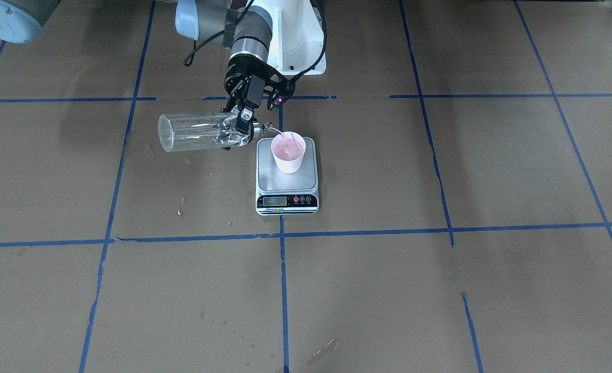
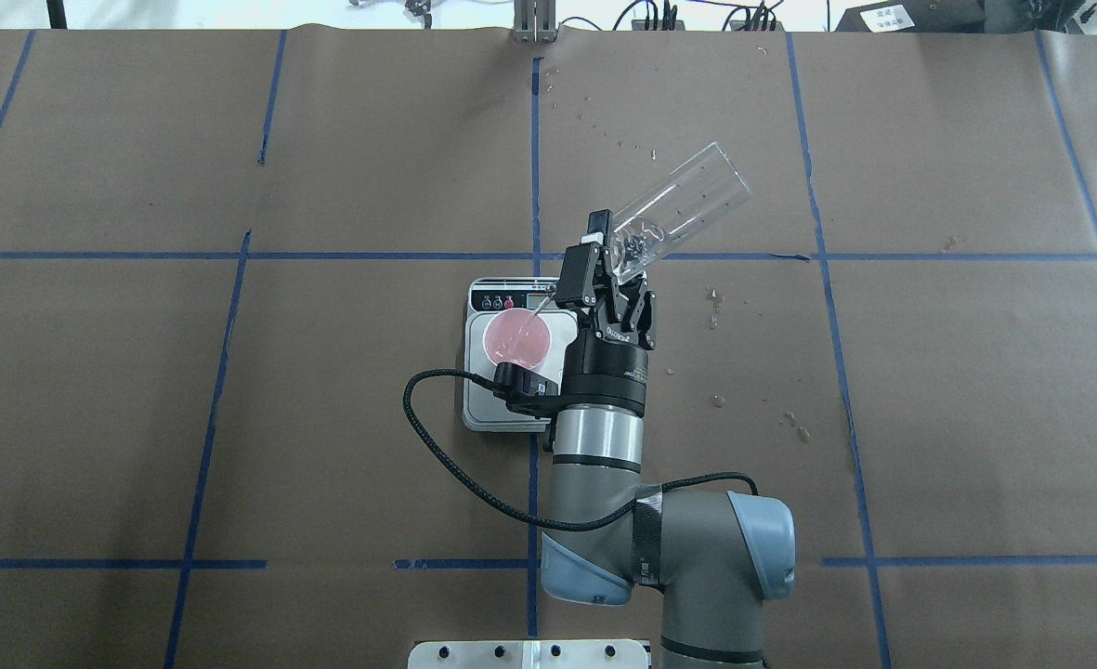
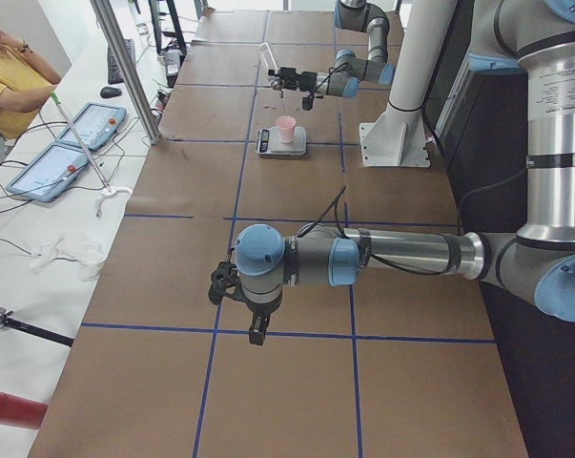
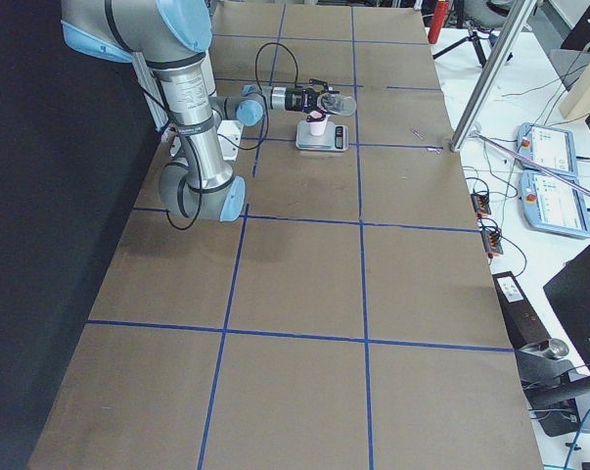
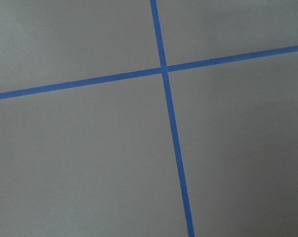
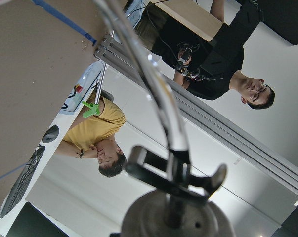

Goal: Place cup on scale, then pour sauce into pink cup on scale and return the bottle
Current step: 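Tilt the bottle spout down into the pink cup with the right gripper, then turn the bottle upright and carry it back toward its spot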

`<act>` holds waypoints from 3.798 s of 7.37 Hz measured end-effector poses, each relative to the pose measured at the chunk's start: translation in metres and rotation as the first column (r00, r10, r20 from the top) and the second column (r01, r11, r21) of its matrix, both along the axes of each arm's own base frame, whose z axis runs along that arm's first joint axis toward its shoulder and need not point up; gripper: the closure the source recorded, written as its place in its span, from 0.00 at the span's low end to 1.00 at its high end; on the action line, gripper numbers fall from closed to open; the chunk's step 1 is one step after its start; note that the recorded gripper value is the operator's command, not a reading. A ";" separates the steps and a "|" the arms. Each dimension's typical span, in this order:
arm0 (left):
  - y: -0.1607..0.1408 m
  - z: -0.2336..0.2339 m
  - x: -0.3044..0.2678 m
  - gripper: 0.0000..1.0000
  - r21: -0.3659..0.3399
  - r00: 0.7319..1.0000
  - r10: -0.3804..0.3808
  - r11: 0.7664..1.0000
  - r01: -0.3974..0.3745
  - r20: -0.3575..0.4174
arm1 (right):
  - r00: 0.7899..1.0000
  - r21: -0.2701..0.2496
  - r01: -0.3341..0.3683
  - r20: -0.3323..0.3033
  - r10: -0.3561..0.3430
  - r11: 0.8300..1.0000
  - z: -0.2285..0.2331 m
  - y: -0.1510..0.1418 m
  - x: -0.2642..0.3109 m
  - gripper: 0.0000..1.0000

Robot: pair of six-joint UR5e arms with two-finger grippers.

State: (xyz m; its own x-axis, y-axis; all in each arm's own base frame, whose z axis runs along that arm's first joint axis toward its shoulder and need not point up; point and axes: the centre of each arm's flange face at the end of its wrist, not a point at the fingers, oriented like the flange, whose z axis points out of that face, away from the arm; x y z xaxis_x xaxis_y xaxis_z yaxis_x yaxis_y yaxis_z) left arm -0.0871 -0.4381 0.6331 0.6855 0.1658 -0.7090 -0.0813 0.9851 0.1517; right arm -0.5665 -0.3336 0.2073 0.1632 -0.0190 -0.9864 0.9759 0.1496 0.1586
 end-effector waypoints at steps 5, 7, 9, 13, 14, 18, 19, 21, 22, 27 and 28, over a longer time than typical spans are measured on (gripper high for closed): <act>0.001 0.000 0.000 0.00 -0.001 1.000 -0.001 1.000 0.001 0.000 | 1.000 0.005 -0.004 -0.013 0.004 1.000 0.001 0.000 0.000 1.00; 0.000 0.000 0.000 0.00 0.000 1.000 -0.001 1.000 0.001 0.000 | 1.000 0.006 -0.005 -0.016 0.005 1.000 0.003 -0.001 0.000 1.00; 0.000 -0.001 0.000 0.00 0.001 1.000 -0.001 1.000 0.001 -0.001 | 1.000 0.009 -0.009 -0.019 0.009 1.000 0.003 -0.001 0.000 1.00; 0.000 -0.001 0.000 0.00 0.001 1.000 -0.001 1.000 0.001 -0.001 | 1.000 0.010 -0.009 0.001 0.009 1.000 0.001 -0.002 0.001 1.00; 0.000 0.000 0.000 0.00 0.001 1.000 -0.001 1.000 0.001 -0.001 | 0.999 0.006 -0.004 0.037 0.004 1.000 -0.002 -0.002 0.003 1.00; 0.000 -0.001 0.000 0.00 0.004 1.000 0.000 1.000 0.000 -0.001 | 0.942 -0.027 0.077 0.330 -0.064 0.997 -0.015 -0.001 0.013 1.00; 0.000 -0.002 -0.001 0.00 0.005 1.000 0.000 1.000 0.000 0.000 | 0.900 -0.021 0.100 0.429 -0.081 0.995 -0.018 -0.001 0.016 1.00; 0.000 -0.003 -0.001 0.00 0.007 1.000 0.000 1.000 0.000 0.000 | 0.720 -0.015 0.165 0.686 -0.110 0.986 -0.026 0.003 0.026 1.00; 0.000 -0.004 -0.001 0.00 0.009 1.000 0.000 1.000 0.000 0.001 | 0.565 -0.008 0.197 0.818 -0.107 0.980 -0.029 0.007 0.041 1.00; 0.000 -0.006 -0.001 0.00 0.015 1.000 0.002 1.000 -0.002 0.001 | -0.291 -0.038 0.266 0.949 0.117 0.963 -0.022 0.022 0.081 1.00; 0.000 -0.006 0.000 0.00 0.017 1.000 0.002 1.000 -0.002 0.001 | -0.342 -0.063 0.282 0.926 0.161 0.957 -0.008 0.023 0.084 1.00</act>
State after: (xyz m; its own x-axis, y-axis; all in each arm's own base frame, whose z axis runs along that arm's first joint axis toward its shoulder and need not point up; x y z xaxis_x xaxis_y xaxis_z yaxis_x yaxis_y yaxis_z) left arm -0.0874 -0.4385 0.6269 0.6858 0.1790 -0.7054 -0.0837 0.9822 0.1679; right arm -0.4824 -0.3109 0.1995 0.8232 -0.2279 0.5200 -0.4338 0.3383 0.8351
